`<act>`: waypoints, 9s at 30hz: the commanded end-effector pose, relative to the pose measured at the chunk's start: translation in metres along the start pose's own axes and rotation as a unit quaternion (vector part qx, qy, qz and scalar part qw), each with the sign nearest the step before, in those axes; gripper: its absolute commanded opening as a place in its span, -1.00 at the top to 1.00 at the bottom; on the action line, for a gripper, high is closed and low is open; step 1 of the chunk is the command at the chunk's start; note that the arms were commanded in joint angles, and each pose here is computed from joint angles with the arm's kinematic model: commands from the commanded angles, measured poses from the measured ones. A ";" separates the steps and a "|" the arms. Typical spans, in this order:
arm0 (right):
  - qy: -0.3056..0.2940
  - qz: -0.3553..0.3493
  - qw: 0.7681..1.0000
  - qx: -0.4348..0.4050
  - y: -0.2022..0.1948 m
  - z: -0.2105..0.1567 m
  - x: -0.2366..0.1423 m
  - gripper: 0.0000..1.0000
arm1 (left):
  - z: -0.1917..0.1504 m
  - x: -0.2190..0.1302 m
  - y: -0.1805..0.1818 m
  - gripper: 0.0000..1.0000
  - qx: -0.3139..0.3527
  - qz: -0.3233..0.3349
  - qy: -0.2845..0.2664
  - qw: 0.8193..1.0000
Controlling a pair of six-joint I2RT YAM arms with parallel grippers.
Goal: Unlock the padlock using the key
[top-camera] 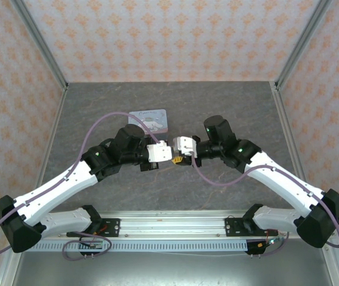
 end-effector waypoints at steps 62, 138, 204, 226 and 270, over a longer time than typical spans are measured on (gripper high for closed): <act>-0.405 -0.174 0.814 0.378 -0.042 0.022 -0.060 1.00 | -0.015 -0.069 0.042 -0.67 -0.608 0.195 -0.302 0.708; -0.275 -0.140 0.801 0.513 -0.014 0.005 -0.048 -0.37 | 0.027 -0.058 0.053 1.00 -0.589 0.032 -0.220 0.777; -0.246 0.025 0.839 0.484 -0.017 0.049 -0.023 0.52 | 0.046 -0.066 0.056 1.00 -0.501 -0.011 -0.208 0.840; -0.249 0.017 0.838 0.485 -0.020 0.053 -0.025 0.78 | 0.043 -0.061 0.053 0.99 -0.498 -0.024 -0.198 0.844; -0.082 -0.117 0.719 0.680 -0.166 -0.116 0.143 1.00 | -0.174 0.025 0.048 -0.46 -0.737 0.160 -0.035 0.655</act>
Point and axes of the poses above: each hand's point on the last joint's axis, 136 mm out from that joint toward the fingers, its own x axis out along the fingers, its own y axis along the line the jaws close on, z = x × y, the point moved 9 cm from there along -x, back along the fingers, and after that the axes turned 2 degrees about x, right-handed, at the moved point
